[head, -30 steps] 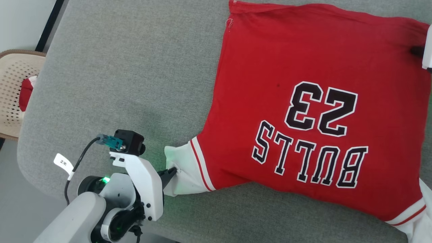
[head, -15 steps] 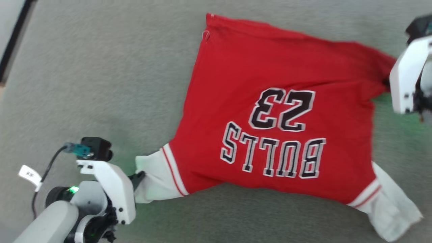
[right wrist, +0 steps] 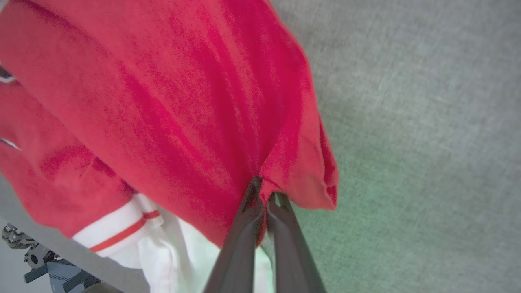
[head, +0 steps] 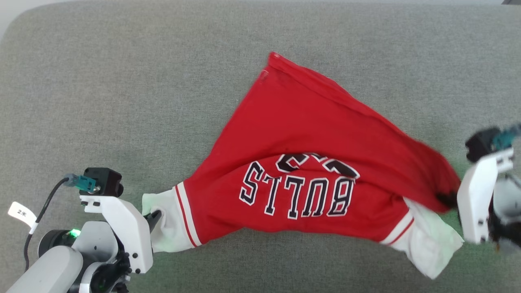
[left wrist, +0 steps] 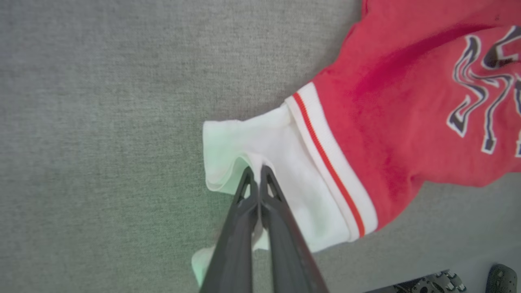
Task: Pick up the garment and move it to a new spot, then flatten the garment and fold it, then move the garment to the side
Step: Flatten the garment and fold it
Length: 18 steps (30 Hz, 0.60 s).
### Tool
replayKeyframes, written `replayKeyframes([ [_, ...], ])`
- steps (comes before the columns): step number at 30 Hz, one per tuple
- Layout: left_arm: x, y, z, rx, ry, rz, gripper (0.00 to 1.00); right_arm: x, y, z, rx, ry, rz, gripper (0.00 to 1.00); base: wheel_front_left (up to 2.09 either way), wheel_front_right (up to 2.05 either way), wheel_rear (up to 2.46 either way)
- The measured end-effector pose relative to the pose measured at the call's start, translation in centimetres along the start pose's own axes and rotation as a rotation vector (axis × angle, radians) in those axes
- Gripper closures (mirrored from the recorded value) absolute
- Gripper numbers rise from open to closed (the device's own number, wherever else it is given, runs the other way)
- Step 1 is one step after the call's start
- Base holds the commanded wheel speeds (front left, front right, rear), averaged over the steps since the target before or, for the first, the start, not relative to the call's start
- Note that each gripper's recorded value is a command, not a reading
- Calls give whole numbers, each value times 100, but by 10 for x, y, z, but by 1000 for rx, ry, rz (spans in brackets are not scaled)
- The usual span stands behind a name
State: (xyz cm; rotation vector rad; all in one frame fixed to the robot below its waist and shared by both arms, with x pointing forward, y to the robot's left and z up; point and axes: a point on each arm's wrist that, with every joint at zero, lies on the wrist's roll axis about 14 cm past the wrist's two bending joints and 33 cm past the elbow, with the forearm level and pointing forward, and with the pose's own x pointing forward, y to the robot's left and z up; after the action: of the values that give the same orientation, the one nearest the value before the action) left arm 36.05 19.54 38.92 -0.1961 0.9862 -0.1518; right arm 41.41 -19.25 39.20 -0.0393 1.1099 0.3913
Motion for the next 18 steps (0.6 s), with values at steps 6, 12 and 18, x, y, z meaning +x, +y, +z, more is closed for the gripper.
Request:
replayKeyframes([
  [6, -3, -1, 0, 3, 1, 1, 100, -1, 14, -40, 96, 24, 22, 100, 0, 0, 0],
  [12, -4, 1, -4, -3, 4, 7, 100, 5, 19, -50, 145, -2, 1, 0, 0, 0, 0],
  [18, -6, 3, -5, -10, -7, 9, 100, -10, 22, -25, 133, -109, -9, 0, 0, 0, 0],
])
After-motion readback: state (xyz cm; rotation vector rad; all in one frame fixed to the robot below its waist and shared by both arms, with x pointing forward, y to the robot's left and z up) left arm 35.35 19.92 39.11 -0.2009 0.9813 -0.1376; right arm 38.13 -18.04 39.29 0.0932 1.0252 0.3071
